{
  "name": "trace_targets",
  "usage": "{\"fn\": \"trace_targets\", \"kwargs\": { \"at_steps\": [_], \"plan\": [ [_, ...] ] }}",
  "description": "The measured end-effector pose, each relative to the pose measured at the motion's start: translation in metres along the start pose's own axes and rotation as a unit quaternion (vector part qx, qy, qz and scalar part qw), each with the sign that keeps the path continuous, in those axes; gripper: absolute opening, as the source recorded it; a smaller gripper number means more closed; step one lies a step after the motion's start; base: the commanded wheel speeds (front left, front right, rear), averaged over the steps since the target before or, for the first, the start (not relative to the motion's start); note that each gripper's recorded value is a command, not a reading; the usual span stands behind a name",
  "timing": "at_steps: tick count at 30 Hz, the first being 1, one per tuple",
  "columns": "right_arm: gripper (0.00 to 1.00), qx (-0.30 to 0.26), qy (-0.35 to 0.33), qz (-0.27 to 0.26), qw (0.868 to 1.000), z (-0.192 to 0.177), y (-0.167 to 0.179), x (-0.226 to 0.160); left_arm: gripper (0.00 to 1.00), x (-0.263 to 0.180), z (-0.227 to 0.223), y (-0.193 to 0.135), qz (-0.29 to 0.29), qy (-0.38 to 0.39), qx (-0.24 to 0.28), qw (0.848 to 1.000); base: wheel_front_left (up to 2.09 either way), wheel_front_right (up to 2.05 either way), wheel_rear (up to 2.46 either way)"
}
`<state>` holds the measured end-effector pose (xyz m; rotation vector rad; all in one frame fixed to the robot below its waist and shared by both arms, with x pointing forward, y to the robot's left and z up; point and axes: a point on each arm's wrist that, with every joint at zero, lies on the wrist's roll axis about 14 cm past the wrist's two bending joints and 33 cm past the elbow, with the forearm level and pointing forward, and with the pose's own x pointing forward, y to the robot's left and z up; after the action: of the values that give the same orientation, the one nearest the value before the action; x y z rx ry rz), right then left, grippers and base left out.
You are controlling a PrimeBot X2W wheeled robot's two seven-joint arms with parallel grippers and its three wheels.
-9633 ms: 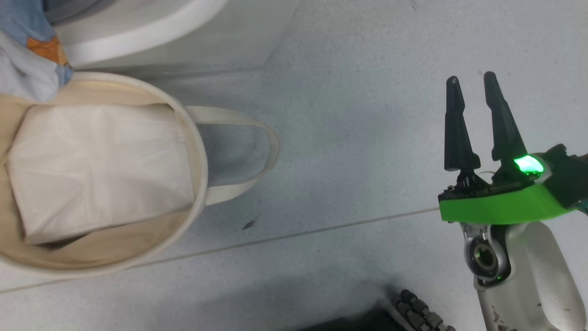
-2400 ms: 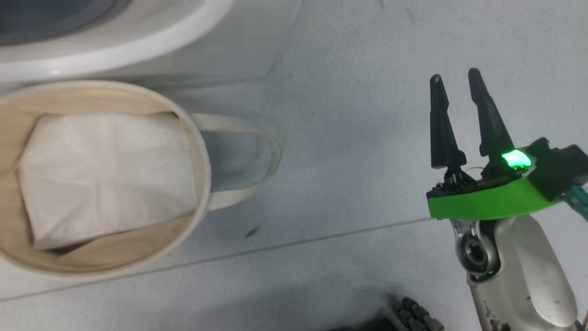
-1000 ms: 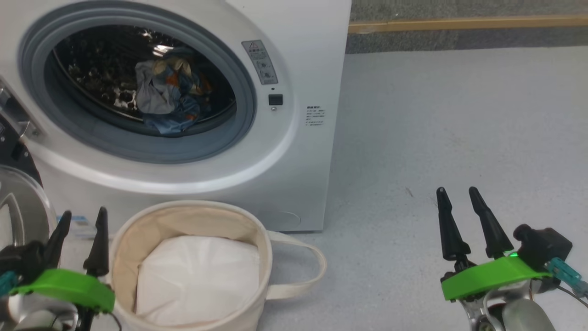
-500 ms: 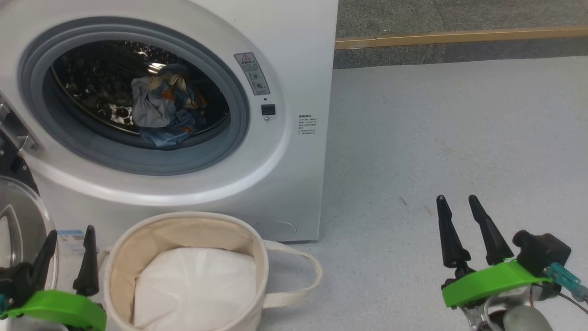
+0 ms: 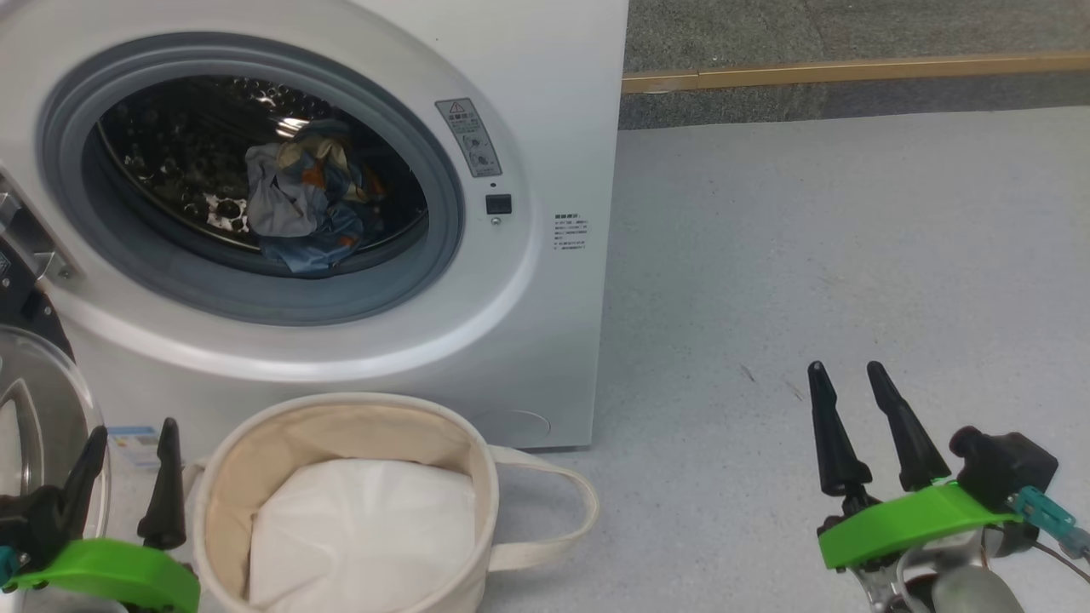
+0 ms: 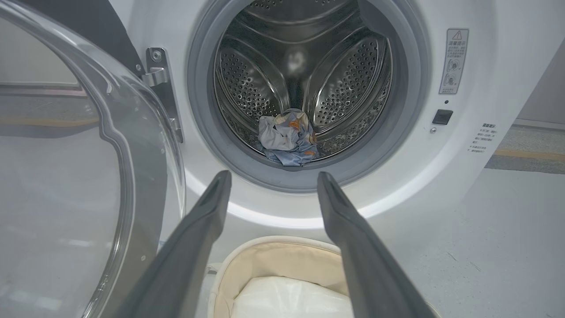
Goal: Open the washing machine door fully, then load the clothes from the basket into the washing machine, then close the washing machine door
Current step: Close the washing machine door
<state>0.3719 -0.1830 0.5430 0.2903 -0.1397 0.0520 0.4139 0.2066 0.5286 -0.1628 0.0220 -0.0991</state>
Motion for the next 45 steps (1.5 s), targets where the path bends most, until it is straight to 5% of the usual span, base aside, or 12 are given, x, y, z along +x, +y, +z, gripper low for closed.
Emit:
{"fn": "trace_targets", "kwargs": {
  "at_steps": [21,45],
  "plan": [
    [1.00,0.000,-0.002,0.003,1.000,0.001,0.002,0.000,1.00,-0.002,0.006,-0.003,-0.003,-0.005,0.000,1.000,-0.09,0.11,-0.02],
    [1.00,0.000,0.005,0.005,1.000,-0.002,0.003,0.003,1.00,-0.006,0.001,0.007,0.015,0.006,0.010,1.000,-1.41,1.50,-0.09]
  ]
}}
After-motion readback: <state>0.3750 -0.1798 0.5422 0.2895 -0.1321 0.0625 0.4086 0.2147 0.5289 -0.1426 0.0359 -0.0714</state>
